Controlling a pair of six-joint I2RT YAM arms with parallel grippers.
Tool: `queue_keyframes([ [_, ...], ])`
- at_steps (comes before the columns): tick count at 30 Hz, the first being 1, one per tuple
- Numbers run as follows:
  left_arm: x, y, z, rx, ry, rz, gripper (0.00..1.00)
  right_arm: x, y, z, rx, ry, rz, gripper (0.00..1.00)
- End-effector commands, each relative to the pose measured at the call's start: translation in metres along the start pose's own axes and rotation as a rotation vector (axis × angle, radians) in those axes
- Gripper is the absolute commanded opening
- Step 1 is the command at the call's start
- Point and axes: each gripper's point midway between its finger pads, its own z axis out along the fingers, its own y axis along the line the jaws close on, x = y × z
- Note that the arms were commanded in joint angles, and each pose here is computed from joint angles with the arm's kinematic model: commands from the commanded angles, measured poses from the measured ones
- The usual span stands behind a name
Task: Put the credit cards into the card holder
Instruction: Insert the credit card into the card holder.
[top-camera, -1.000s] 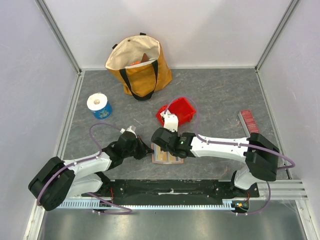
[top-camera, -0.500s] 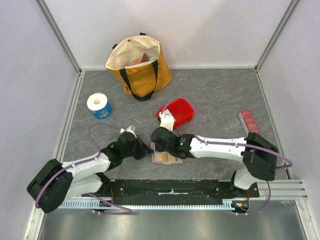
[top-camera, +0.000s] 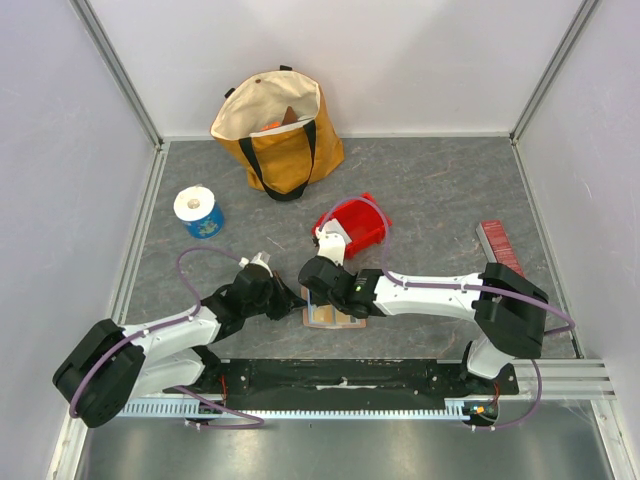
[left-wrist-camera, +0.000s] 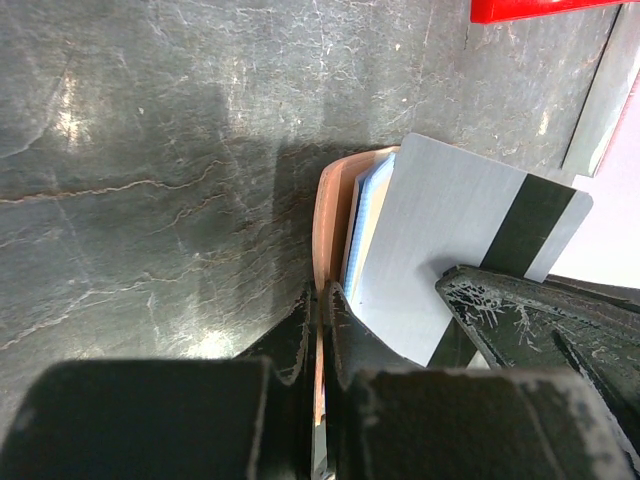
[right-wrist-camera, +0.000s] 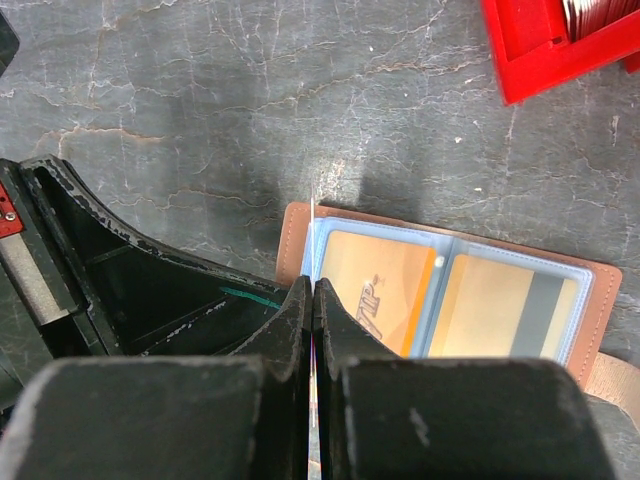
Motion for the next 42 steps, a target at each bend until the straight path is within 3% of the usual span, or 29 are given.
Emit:
queue_keyframes([
  [1,-0.001,-0.004,-0.002,0.024,-0.001,0.024,0.02,-0.028,0.015,-0.008,-0.024,-0.082,0.047,0.00],
  [36,-0.001,-0.005,-0.002,0.030,-0.003,0.019,0.02,-0.015,0.009,0.010,0.000,-0.045,0.102,0.00],
  [42,-0.001,-0.005,-0.002,0.027,-0.002,0.017,0.02,-0.032,0.013,-0.001,-0.013,-0.092,0.129,0.00],
])
